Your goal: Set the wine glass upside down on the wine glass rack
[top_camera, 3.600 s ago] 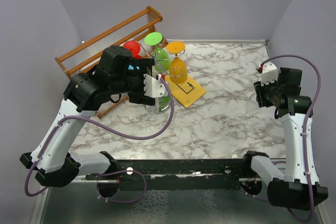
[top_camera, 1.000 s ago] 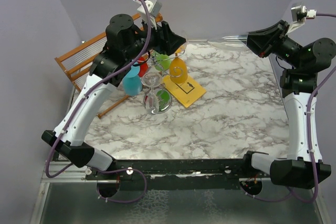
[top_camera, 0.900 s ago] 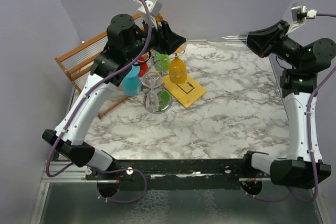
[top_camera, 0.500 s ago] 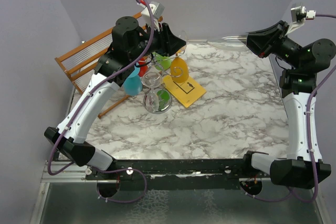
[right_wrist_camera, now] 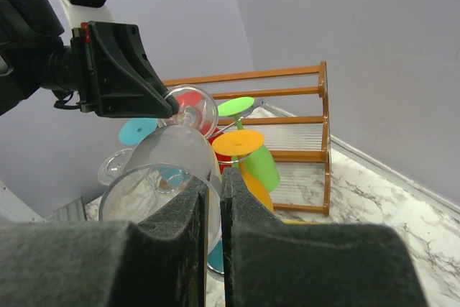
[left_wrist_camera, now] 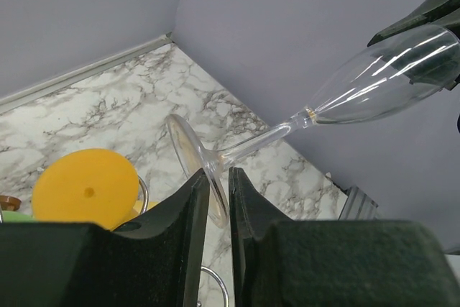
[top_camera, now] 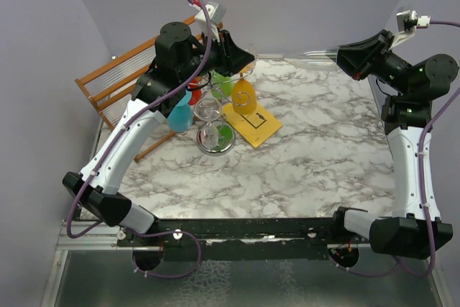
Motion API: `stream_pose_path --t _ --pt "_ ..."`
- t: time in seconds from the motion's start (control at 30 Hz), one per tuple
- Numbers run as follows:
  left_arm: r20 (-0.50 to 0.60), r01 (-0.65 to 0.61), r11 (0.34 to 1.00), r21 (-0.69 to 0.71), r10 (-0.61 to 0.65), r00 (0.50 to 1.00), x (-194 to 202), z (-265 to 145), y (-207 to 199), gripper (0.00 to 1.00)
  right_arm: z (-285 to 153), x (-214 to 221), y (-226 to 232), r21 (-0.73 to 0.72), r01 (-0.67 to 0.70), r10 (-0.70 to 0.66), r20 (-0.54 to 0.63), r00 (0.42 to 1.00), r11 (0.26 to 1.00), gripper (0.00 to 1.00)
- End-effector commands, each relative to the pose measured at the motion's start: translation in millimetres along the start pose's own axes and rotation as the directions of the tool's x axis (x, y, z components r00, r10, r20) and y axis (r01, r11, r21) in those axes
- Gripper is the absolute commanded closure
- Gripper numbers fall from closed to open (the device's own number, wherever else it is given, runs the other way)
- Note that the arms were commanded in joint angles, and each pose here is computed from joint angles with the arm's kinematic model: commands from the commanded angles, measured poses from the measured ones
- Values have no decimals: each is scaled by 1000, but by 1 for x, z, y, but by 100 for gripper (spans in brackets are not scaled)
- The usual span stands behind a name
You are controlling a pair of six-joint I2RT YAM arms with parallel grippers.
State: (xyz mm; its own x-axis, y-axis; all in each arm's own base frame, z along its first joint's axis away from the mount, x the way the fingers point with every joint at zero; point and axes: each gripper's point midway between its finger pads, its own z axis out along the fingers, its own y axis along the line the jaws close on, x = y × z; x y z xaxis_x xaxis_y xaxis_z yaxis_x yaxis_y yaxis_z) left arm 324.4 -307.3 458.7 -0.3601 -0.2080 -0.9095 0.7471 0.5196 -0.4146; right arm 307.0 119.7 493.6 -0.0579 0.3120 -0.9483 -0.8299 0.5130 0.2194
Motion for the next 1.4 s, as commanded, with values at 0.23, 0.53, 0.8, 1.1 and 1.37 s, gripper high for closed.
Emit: stream_pose_path --t 0.23,0.53,0.8,1.1,1.37 --pt "-5 10 999 38 -10 1000 4 4 -3 79 -2 -7 13 -29 43 -43 19 999 999 99" --pt "28 -83 996 19 82 996 -7 -3 -3 100 -3 -3 7 -12 65 -65 17 998 998 86" --pt "76 -196 979 -58 201 977 -28 -18 6 100 -5 6 -4 34 107 -106 -23 994 994 63" --pt "103 -317 935 -158 335 936 -50 -36 19 100 -11 4 -3 67 213 -209 -68 976 975 43" --pt "117 -400 880 -257 439 891 -78 -60 23 100 -19 -2 -18 161 344 -326 -127 937 925 33"
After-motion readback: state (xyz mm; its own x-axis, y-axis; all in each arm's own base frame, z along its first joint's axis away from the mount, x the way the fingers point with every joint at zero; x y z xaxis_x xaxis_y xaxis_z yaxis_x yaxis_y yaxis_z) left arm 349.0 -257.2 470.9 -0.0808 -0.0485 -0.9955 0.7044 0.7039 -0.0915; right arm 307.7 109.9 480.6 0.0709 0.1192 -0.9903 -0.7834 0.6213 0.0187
